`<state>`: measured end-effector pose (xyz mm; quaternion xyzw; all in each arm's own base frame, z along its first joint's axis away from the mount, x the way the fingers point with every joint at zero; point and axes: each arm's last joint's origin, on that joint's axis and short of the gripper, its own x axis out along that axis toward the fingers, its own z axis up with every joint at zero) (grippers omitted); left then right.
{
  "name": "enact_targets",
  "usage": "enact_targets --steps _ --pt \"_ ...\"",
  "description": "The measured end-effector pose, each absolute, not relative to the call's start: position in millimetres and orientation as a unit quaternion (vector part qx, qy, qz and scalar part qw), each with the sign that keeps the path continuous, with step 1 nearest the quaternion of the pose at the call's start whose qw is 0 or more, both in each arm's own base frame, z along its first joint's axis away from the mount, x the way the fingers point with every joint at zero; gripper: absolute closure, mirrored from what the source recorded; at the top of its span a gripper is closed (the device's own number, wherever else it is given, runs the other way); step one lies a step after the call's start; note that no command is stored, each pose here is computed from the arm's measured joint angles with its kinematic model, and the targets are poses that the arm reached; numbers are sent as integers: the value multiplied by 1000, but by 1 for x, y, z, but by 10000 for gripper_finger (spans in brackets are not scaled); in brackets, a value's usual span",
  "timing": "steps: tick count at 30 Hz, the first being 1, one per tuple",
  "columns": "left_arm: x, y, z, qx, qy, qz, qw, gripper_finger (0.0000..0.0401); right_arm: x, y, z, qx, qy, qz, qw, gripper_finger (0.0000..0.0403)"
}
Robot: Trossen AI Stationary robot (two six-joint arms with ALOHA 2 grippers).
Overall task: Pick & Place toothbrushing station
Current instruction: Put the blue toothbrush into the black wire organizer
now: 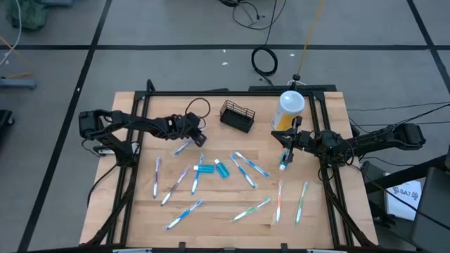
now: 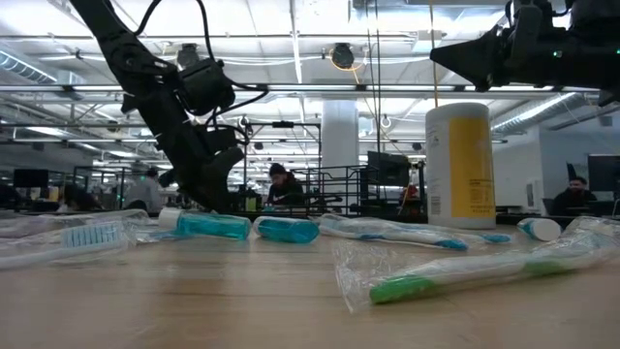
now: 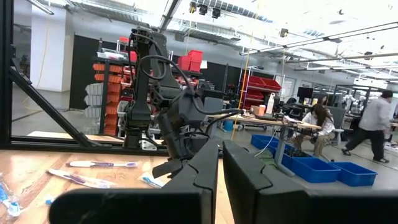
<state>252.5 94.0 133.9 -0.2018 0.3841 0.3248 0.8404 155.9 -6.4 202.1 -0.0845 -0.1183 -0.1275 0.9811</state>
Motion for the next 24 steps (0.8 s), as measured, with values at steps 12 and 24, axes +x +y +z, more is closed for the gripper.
enact_targets --steps 12,24 --pt "253 87 133 -202 383 346 832 272 156 -6 202 -84 -118 -128 981 383" --pt "263 81 112 -210 390 347 827 272 156 -6 202 -84 -118 -128 981 383"
